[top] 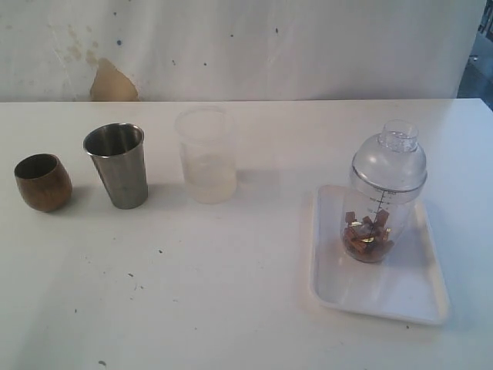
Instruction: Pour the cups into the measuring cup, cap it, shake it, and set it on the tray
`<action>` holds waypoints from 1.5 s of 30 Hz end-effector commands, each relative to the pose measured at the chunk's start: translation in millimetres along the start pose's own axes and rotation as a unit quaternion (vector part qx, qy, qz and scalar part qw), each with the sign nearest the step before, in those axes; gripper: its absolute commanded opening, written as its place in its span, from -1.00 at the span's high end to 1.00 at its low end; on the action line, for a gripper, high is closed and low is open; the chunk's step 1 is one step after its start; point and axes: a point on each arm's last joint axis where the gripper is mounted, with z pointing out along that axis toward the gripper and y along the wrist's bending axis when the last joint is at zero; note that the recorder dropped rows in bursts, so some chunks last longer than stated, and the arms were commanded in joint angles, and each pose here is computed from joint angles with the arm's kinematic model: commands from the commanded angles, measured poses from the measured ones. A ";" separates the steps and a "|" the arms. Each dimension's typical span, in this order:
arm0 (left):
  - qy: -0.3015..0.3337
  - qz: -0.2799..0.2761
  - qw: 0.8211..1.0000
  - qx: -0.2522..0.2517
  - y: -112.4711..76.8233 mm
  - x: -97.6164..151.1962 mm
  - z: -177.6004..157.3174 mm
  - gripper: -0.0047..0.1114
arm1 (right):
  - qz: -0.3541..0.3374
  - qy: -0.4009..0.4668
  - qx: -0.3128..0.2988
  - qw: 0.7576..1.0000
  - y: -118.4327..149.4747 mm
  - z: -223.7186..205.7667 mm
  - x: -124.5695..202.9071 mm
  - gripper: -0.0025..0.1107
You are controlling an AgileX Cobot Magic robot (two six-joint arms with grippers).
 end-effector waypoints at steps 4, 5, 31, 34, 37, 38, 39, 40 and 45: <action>-0.002 -0.003 1.000 0.000 0.0 1.2 0.1 0.92 | -0.008 0.006 -0.018 1.000 0.5 -0.6 1.6 0.96; -0.002 -0.003 1.000 0.000 0.0 1.2 0.1 0.92 | -0.020 0.005 -0.020 1.000 0.4 0.0 3.7 0.96; -0.002 -0.003 1.000 0.000 0.0 1.2 0.1 0.92 | -0.118 0.218 0.007 0.969 -28.0 -7.0 152.3 0.96; -0.002 -0.003 1.000 0.000 0.0 1.2 0.1 0.92 | -0.110 0.238 0.013 0.965 -29.1 -9.5 155.5 0.96; -0.002 -0.003 1.000 0.000 0.0 1.2 0.1 0.92 | -0.113 0.214 -0.002 0.970 -27.2 -12.7 151.9 0.96; -0.002 -0.003 1.000 0.000 0.0 1.2 0.1 0.92 | -0.112 0.214 -0.005 0.970 -27.0 -13.6 152.1 0.96; -0.002 -0.003 1.000 0.000 0.0 1.2 0.1 0.92 | -0.116 0.215 -0.006 0.970 -27.0 -13.6 152.3 0.96; -0.002 -0.003 1.000 0.000 0.0 1.2 0.1 0.92 | -0.121 0.218 -0.007 0.968 -27.2 -13.8 152.7 0.96; -0.002 -0.003 1.000 0.000 0.0 1.2 0.1 0.92 | -0.128 0.257 -0.001 0.958 -29.3 -17.2 159.0 0.96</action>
